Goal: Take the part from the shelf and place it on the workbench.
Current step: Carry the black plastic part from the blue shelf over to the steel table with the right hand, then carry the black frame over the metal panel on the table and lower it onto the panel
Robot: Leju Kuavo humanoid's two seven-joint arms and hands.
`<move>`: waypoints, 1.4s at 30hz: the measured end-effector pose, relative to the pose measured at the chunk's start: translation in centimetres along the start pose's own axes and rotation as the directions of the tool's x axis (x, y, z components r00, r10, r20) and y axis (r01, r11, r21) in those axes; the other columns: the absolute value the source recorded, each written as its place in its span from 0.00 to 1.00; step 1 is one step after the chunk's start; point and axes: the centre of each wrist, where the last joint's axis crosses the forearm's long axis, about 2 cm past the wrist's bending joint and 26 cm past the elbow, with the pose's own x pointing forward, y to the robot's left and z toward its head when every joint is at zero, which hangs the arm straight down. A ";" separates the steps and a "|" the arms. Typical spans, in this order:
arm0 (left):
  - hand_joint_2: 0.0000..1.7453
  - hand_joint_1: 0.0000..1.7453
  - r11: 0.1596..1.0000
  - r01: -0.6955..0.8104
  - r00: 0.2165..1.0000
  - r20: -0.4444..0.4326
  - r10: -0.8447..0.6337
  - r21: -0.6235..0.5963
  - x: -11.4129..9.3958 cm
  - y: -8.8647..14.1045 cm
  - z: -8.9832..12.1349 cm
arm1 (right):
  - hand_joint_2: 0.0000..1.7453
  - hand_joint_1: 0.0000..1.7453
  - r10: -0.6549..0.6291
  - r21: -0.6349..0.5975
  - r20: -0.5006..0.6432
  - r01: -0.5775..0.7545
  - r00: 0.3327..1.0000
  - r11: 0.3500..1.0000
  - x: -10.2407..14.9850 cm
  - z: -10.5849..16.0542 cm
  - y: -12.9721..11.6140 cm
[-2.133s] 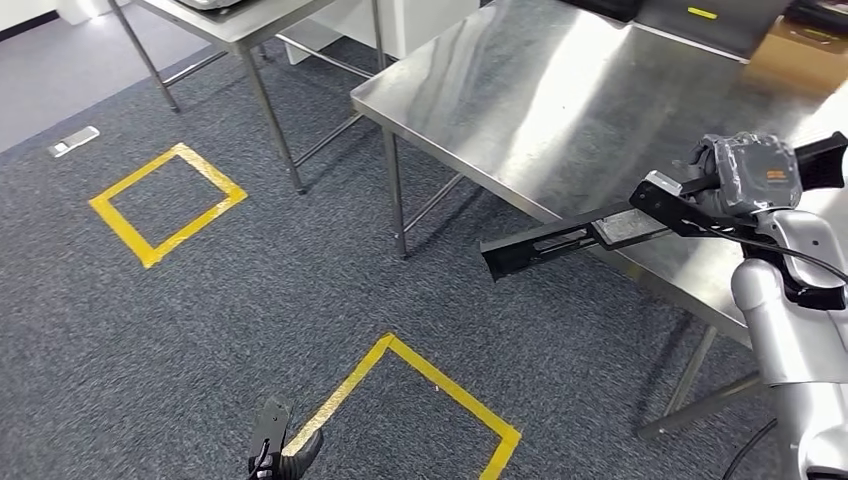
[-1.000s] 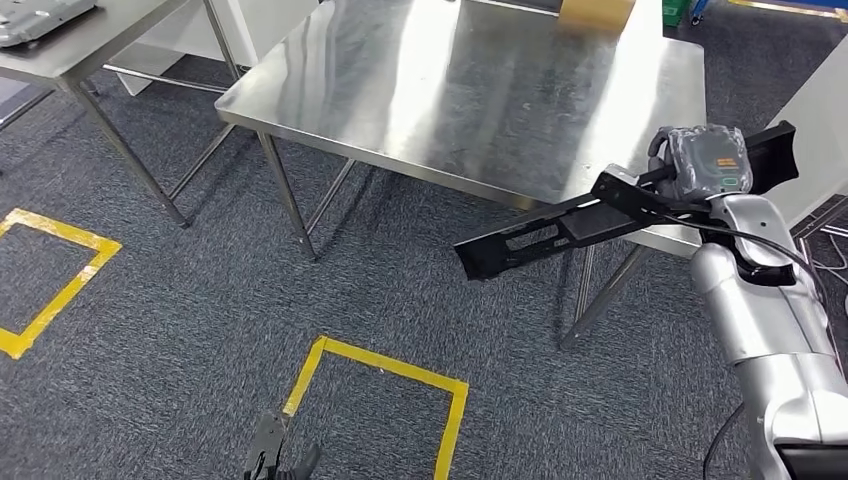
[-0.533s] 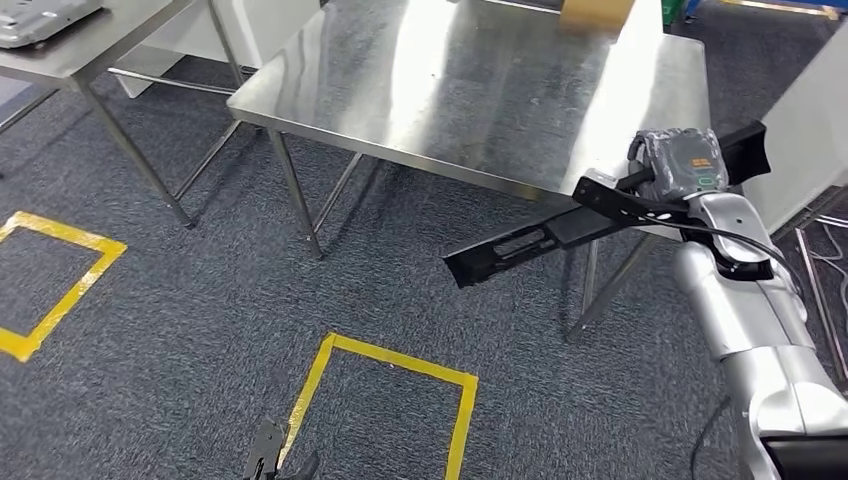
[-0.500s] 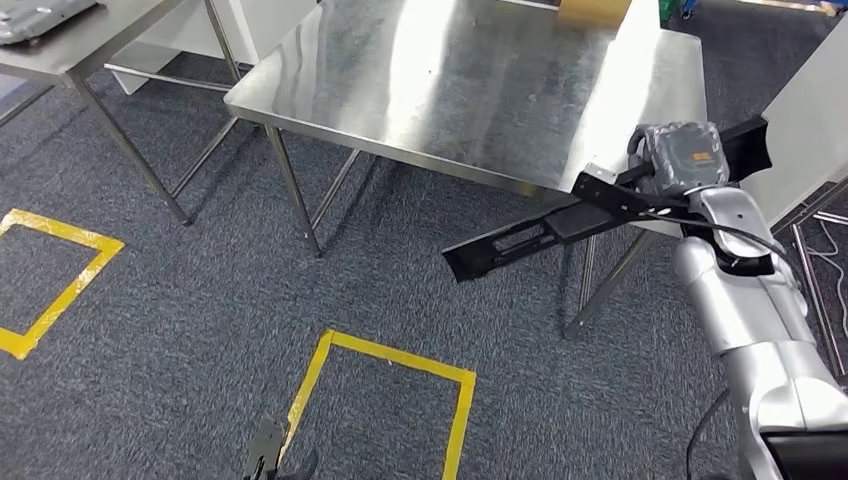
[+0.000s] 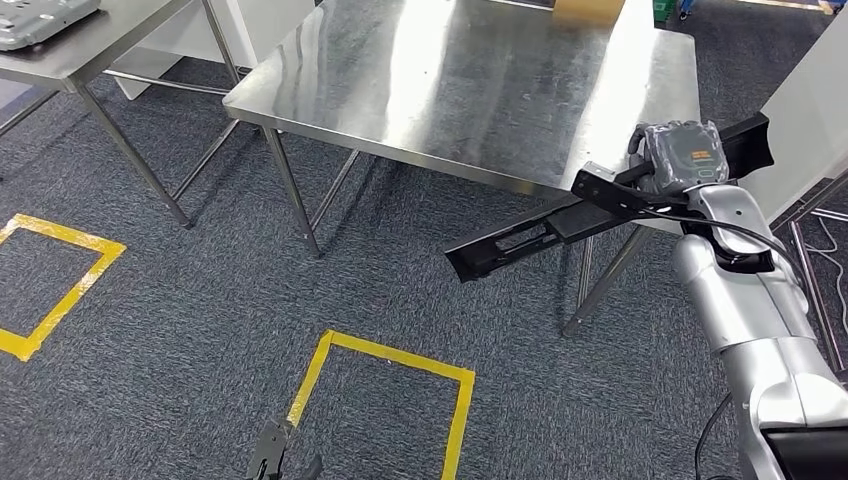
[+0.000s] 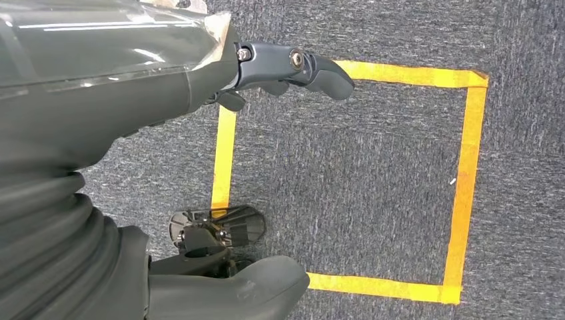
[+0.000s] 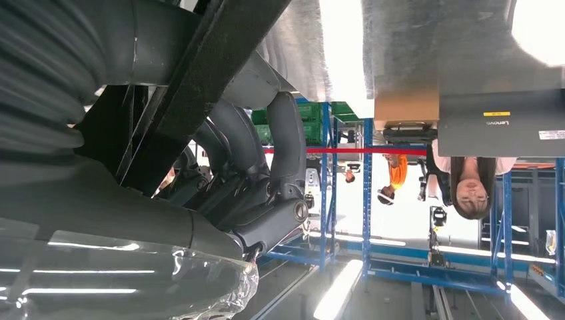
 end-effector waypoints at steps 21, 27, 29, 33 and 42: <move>1.00 0.00 1.000 0.008 1.000 0.002 -0.008 -0.003 0.0 0.0 0.0 | 1.00 0.87 0.009 0.012 -0.006 -0.009 1.000 1.000 -0.2 0.3 0.3; 1.00 0.00 1.000 0.012 1.000 0.007 -0.012 -0.005 0.0 0.0 0.0 | 1.00 0.87 0.014 0.027 -0.009 -0.014 1.000 1.000 -0.3 0.6 0.6; 1.00 0.00 1.000 0.013 1.000 0.007 -0.013 -0.006 0.0 0.0 0.0 | 1.00 0.87 0.016 0.031 -0.009 -0.016 1.000 0.999 -0.4 0.7 0.6; 1.00 0.00 1.000 0.011 1.000 0.012 -0.010 -0.014 0.0 0.0 0.0 | 1.00 0.87 0.022 0.031 -0.013 -0.022 1.000 0.999 -0.7 0.8 0.6; 1.00 0.00 1.000 0.009 1.000 0.015 -0.009 -0.021 0.0 -0.3 0.1 | 1.00 0.87 0.036 0.045 -0.017 -0.035 0.999 0.998 -1.3 1.3 0.8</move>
